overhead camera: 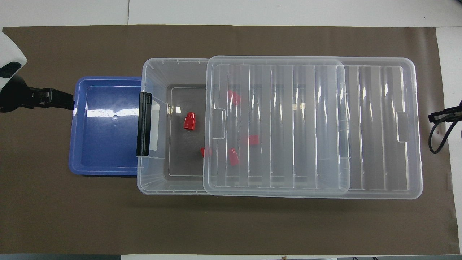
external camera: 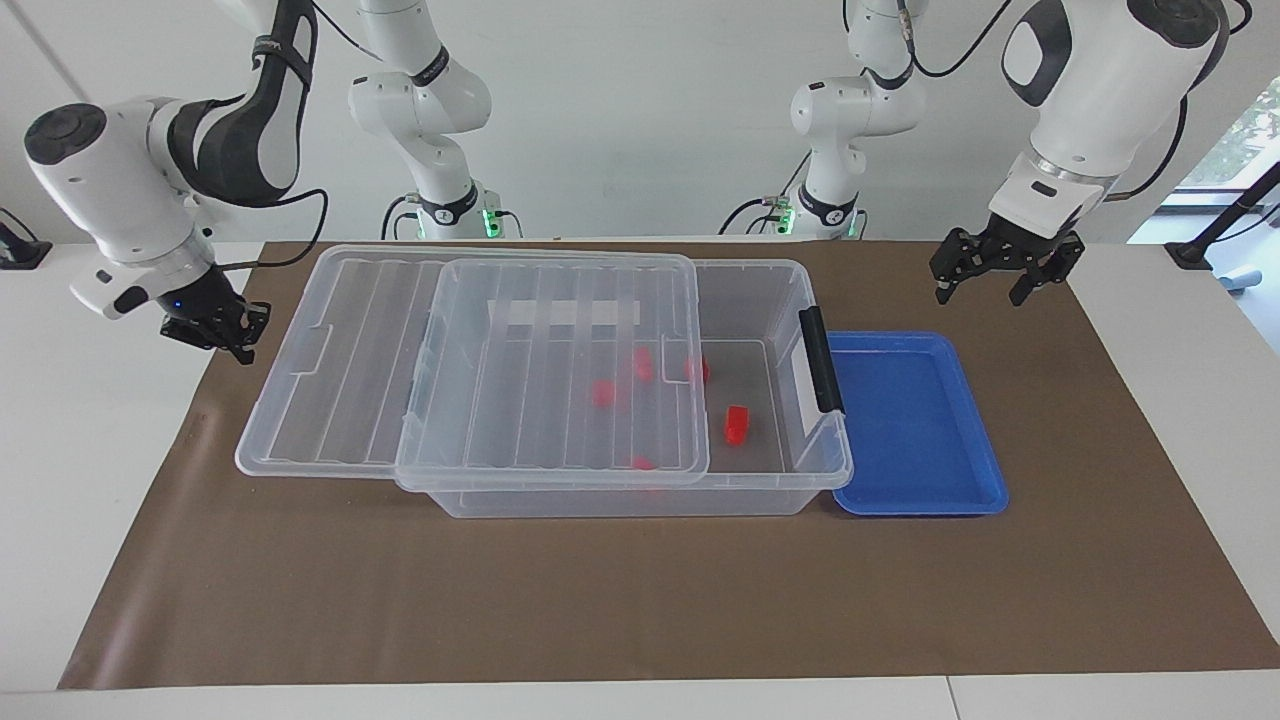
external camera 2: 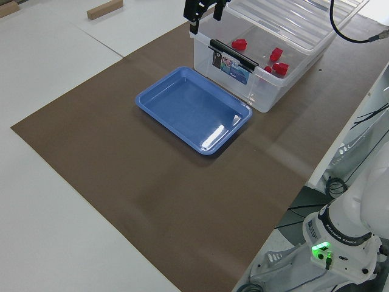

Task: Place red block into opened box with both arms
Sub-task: 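Withdraw the left gripper while the right gripper reaches the lid edge, then slide the clear lid back over the box with the right gripper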

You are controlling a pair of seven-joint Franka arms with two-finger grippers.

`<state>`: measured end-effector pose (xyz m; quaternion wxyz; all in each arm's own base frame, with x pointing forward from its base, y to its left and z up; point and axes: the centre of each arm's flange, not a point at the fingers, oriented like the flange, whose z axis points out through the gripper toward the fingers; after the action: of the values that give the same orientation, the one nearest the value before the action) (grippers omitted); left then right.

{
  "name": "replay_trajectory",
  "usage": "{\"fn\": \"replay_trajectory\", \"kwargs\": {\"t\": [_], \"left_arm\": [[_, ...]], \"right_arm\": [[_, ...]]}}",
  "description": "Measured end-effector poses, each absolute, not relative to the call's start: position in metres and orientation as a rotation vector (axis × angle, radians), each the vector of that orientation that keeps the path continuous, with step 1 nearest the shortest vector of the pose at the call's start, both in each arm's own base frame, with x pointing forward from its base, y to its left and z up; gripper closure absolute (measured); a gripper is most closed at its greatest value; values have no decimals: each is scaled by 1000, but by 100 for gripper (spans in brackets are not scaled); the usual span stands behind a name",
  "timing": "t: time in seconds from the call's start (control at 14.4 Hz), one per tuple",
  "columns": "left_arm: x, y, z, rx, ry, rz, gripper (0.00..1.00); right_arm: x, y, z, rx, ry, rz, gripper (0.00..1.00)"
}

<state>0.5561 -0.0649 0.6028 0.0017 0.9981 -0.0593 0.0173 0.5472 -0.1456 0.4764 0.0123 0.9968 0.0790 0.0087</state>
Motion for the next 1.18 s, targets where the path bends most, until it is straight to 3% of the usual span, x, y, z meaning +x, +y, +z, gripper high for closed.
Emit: {"fn": "replay_trajectory", "kwargs": {"t": [0.49, 1.18], "left_arm": [[557, -19, 601, 3135, -150, 15, 0], [548, -33, 620, 3124, -192, -43, 0]], "right_arm": [[556, -106, 476, 3116, 162, 31, 99], [566, -25, 476, 3127, 32, 37, 99]]}}
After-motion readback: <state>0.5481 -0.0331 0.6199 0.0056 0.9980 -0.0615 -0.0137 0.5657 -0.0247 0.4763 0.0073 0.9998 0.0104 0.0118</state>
